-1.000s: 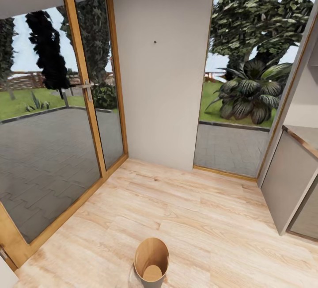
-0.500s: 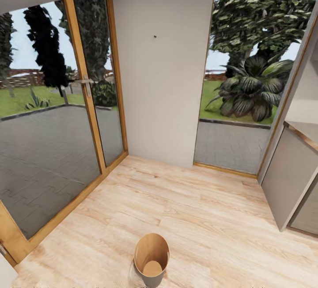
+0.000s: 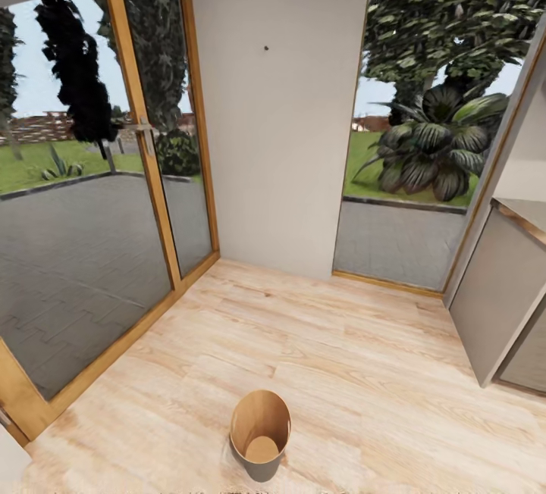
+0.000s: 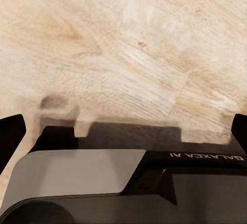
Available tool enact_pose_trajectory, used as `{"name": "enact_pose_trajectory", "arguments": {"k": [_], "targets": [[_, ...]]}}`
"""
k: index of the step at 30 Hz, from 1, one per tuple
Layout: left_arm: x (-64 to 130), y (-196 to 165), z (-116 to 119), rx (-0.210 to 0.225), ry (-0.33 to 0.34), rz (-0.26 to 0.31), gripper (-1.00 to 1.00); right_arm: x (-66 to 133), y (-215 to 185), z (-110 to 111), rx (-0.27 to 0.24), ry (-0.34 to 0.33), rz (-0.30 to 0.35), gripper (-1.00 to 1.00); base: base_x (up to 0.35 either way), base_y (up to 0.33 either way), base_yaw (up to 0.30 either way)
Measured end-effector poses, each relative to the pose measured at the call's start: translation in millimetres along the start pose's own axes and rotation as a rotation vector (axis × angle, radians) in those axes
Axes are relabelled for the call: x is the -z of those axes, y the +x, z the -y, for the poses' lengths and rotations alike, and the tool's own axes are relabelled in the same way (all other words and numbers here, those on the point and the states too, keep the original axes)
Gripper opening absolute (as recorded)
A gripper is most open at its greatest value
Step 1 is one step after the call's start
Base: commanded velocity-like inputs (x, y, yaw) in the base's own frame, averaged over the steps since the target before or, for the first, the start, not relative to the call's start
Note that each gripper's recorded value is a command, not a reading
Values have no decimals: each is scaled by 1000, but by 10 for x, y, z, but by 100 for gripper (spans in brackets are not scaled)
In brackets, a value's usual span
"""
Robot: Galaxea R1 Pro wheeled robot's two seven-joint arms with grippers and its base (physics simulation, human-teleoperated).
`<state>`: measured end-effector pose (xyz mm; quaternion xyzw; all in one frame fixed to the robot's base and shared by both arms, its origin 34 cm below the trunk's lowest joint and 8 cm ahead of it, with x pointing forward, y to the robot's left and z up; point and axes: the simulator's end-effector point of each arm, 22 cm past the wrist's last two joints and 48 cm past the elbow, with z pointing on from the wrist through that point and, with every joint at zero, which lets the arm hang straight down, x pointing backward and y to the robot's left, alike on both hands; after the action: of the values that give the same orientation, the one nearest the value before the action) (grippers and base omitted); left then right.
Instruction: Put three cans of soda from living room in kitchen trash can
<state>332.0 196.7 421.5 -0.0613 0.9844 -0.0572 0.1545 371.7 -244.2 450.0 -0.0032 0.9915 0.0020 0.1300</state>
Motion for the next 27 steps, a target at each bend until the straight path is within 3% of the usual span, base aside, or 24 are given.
{"name": "enact_pose_trajectory", "arguments": {"k": [23,27], "targets": [[-425,235,-96,-3,-7,-18,100,-465,312,8,2,0,-44,100,0,0,0],[-480,112,-135,0,-10,4,100,-506,283,26,2,3,-51,100,0,0,0]]}}
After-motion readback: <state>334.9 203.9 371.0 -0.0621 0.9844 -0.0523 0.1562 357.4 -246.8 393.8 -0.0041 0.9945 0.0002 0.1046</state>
